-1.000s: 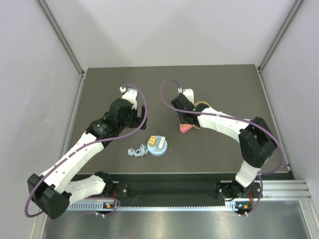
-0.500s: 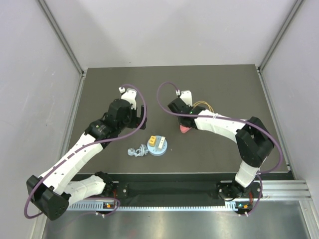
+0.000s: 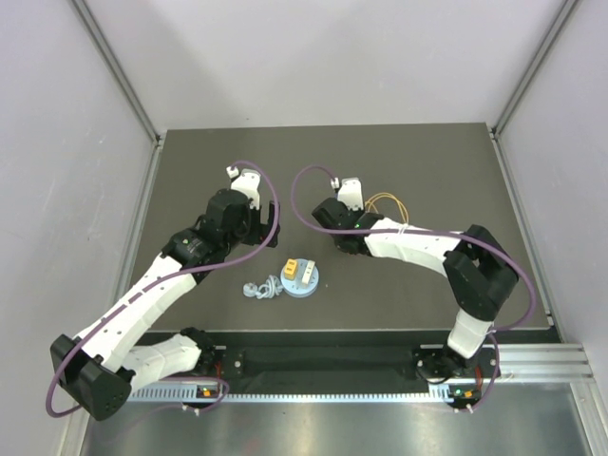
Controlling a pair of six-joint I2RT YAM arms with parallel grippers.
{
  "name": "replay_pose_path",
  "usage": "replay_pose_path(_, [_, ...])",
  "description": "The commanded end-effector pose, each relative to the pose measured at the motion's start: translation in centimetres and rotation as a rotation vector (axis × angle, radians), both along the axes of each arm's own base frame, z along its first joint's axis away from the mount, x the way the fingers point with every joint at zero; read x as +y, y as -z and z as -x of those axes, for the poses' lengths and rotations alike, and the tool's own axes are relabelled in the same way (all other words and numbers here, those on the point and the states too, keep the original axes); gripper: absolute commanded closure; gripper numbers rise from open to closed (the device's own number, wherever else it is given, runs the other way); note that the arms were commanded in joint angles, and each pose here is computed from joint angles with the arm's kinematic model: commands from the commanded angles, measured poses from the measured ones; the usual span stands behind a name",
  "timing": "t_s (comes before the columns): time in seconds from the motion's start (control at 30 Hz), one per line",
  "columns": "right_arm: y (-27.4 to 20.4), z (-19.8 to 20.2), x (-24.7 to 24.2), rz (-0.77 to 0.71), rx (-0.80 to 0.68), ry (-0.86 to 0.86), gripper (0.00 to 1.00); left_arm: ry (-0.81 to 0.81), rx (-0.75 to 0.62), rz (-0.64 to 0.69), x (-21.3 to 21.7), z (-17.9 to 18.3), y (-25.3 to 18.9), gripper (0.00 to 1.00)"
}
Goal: Insert the plug
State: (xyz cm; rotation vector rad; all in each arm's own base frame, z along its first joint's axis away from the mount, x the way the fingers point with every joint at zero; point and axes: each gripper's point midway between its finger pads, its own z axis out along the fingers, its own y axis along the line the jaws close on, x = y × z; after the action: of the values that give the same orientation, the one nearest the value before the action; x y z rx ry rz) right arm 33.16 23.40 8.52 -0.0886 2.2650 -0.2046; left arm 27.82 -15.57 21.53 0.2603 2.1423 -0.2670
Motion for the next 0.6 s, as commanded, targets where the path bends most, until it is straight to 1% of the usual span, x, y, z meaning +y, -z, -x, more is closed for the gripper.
replay_pose_path(0.0, [6.4, 4.4, -0.8, 0.054, 0.195, -0.026, 1.0, 0.004, -0.048, 0.025, -0.3, -0.5, -1.1, 0.02])
replay_pose_path(0.07, [7.0, 4.7, -0.7, 0.032, 0.203, -0.02, 1.0, 0.004, -0.045, 0.022, -0.4, -0.6, -1.1, 0.02])
replay_pose_path(0.1, [7.7, 5.3, -0.7, 0.033, 0.228, -0.029, 1.0, 0.003, -0.046, 0.021, -0.4, -0.6, -1.1, 0.02])
replay_pose_path(0.3, [9.1, 6.3, -0.8, 0.041, 0.266, -0.032, 1.0, 0.0, -0.041, 0.018, -0.3, -0.6, -0.8, 0.02])
replay_pose_path(0.47, [8.1, 5.9, -0.7, 0.038, 0.238, -0.036, 1.0, 0.001, -0.04, 0.014, -0.3, -0.6, -0.8, 0.01])
replay_pose_path(0.5, [7.3, 5.4, -0.4, 0.036, 0.214, -0.032, 0.97, -0.001, -0.041, 0.015, -0.3, -0.6, -0.8, 0.01])
replay_pose_path(0.57, [5.6, 4.7, -0.2, 0.035, 0.187, -0.033, 0.89, 0.0, -0.041, 0.018, -0.4, -0.7, -1.0, 0.02])
